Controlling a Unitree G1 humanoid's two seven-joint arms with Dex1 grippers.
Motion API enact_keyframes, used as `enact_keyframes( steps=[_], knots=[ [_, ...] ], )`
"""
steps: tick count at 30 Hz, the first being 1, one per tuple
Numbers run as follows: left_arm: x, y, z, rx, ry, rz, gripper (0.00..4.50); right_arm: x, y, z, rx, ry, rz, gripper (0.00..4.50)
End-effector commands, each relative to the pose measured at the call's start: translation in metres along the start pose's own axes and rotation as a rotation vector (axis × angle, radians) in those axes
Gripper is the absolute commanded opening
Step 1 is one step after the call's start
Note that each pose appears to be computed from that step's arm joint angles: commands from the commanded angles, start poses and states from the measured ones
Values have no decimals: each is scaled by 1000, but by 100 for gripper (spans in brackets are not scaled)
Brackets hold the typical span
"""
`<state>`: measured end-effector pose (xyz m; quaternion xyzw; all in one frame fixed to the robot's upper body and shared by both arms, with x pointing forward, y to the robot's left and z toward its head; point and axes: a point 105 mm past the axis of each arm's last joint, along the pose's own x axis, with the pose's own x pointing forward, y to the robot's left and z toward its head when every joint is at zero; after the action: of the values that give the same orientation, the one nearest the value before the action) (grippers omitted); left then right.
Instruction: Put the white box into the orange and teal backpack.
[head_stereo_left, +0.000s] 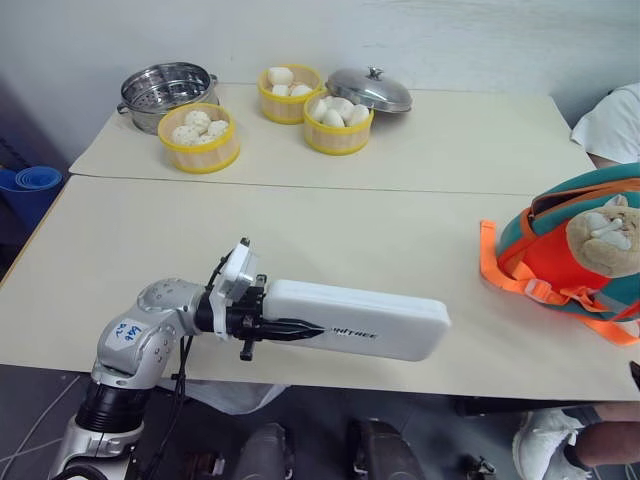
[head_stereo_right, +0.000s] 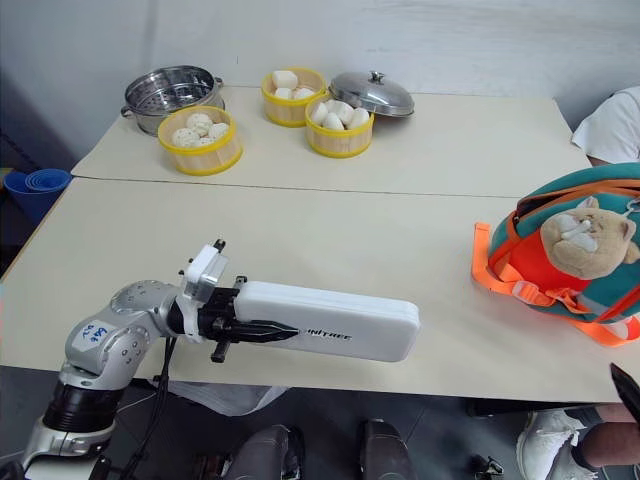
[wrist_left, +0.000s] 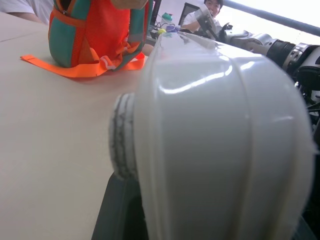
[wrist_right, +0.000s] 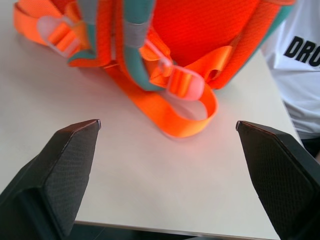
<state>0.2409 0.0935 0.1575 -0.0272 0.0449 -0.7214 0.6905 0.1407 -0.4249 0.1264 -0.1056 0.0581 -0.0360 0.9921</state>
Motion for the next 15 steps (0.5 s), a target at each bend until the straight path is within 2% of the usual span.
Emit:
enact_keyframes(
  steps=[1, 5, 8, 11, 15],
  knots=[
    [1, -7, 9, 23, -22, -39, 125, 16, -6, 23, -35, -74, 42, 446],
    [-5, -7, 7, 5, -2, -48, 125, 71, 18, 43, 1, -135, 214, 446],
    [-6, -4, 11, -6, -4, -47, 125, 94, 44, 57, 39, -175, 361, 446],
    [-9, -3, 22, -30, -50, -40, 125, 117, 76, 84, 79, -246, 490, 355],
    [-15, -2, 20, -22, -40, 3, 125, 137, 104, 94, 62, -276, 558, 212]
  ],
)
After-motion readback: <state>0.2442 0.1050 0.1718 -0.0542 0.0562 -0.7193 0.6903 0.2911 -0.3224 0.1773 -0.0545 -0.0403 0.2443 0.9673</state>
